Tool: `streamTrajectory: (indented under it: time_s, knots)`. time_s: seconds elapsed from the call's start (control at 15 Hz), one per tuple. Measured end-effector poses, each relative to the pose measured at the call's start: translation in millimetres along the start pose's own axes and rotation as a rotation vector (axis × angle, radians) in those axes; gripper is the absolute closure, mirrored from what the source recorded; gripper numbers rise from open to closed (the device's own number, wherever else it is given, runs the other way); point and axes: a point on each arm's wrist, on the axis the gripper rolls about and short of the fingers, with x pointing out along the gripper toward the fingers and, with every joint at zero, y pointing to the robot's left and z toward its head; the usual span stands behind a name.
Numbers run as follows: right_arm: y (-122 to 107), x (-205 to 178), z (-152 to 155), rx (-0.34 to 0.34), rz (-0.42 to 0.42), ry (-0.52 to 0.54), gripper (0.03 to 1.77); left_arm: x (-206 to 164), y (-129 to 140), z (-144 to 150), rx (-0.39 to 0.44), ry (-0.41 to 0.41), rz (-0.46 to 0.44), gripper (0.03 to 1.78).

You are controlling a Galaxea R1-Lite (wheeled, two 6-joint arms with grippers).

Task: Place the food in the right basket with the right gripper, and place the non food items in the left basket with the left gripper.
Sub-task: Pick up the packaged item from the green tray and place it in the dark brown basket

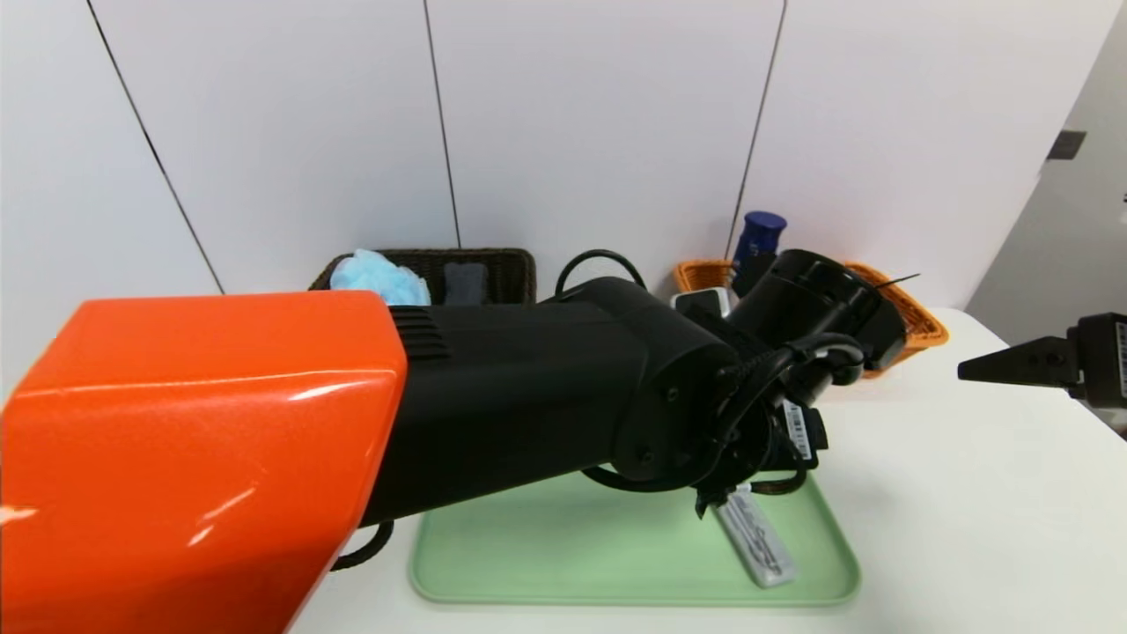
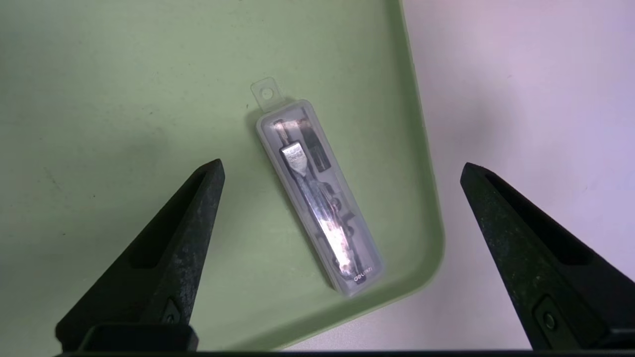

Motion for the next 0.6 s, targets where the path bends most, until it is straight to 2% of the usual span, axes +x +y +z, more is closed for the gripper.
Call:
streamTrajectory:
  time_s: [0.13, 0.2, 0.33, 0.47, 0.6]
  knots:
    - [0, -1, -1, 0.005, -0.001, -0.001, 0.1, 0, -2, -5, 0.064, -0.017, 0.029, 0.12]
    - [-1, -1, -1, 0.006, -0.002, 0.001, 0.1, -1, -2, -6, 0.072, -0.009, 0.03, 0.12]
    - [-1, -1, -4, 0.007, -0.003, 0.006, 0.1, -5, -1, -12, 0.074, 0.036, 0.061, 0.12]
    - [-3, 1, -7, 0.009, -0.007, 0.019, 0.1, -7, -1, -14, 0.037, 0.049, 0.062, 0.12]
    - [-3, 2, -9, 0.011, -0.008, 0.024, 0.1, -7, -1, -15, 0.036, 0.061, 0.066, 0.12]
